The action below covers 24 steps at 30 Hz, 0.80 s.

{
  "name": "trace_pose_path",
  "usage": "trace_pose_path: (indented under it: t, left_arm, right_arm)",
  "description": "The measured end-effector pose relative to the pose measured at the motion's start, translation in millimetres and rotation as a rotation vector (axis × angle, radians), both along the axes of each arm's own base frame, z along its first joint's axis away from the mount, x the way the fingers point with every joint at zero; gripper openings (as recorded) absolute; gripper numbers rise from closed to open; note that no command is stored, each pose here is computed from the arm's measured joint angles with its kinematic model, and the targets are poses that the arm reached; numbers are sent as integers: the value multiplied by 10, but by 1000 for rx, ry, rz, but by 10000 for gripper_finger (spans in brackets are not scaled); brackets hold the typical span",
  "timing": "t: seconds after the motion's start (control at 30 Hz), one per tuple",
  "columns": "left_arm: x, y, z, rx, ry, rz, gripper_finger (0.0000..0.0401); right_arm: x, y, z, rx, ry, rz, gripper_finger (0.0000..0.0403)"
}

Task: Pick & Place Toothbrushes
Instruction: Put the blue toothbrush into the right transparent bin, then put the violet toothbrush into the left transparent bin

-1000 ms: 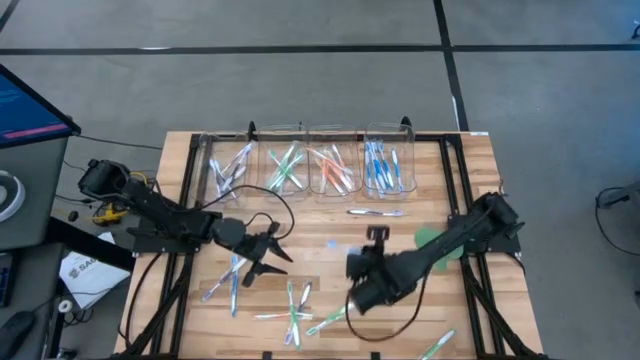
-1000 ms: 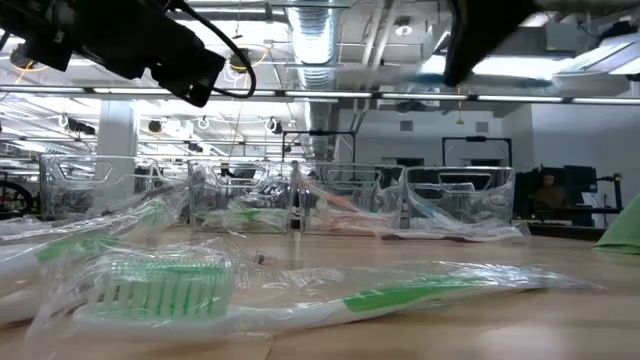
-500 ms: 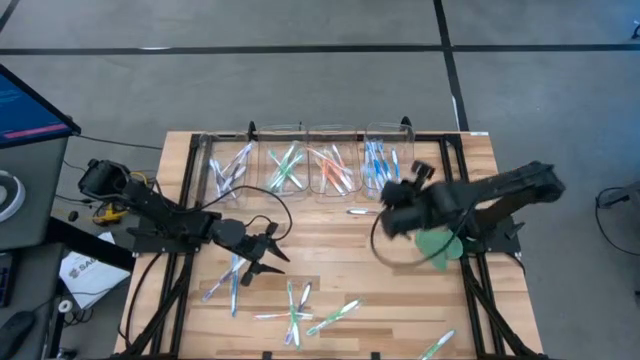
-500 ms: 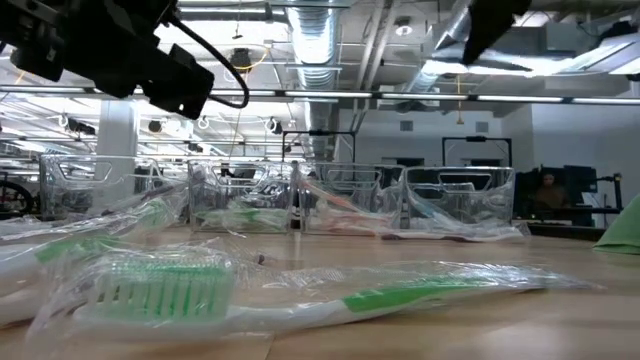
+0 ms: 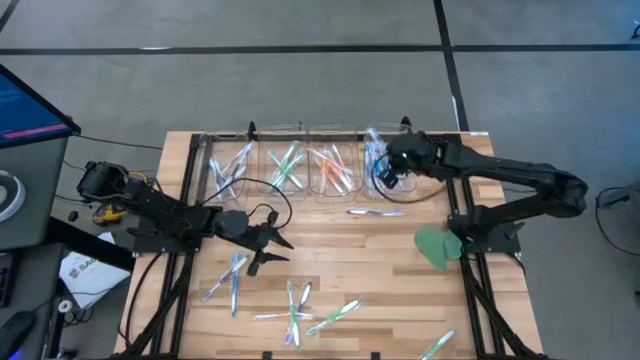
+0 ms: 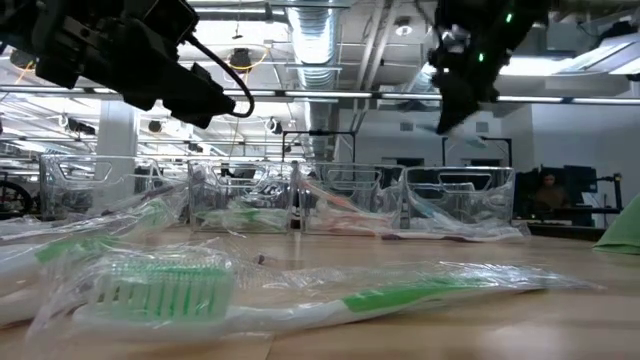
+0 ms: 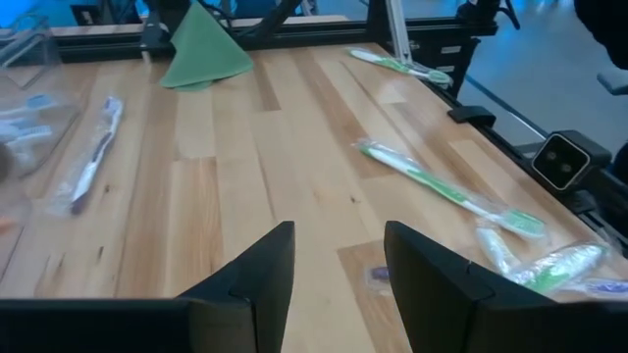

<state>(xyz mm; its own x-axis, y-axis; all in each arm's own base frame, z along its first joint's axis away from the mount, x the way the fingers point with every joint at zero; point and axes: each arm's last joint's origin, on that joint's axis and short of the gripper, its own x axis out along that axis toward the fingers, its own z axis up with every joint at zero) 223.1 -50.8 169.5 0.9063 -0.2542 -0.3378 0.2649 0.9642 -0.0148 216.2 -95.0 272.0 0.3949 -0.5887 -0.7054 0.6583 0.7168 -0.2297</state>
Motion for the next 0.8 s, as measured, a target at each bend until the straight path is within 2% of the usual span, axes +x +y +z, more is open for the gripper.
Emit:
trace_pose_path:
  t: [0.13, 0.3, 0.47, 0.63, 0.73, 0.8]
  left_arm:
    - [0, 0, 0, 0, 0, 0, 153]
    - [0, 0, 0, 19, -5, -7, 153]
    - [0, 0, -1, 23, -5, -8, 154]
    - [-1, 0, -2, 24, -4, -9, 154]
    - [-1, 0, -3, 22, -3, -8, 154]
    - [-2, 0, -5, 22, -1, -8, 154]
  right_arm:
    - [-25, -223, -228, 64, 60, -112, 35]
    - [27, -379, -443, 145, 118, -132, 59]
    - [98, -422, -584, 217, 114, -160, 122]
    - [97, -426, -585, 212, 118, -165, 203]
    - [58, -388, -465, 192, 77, -155, 238]
    - [39, -320, -348, 161, 60, -104, 252]
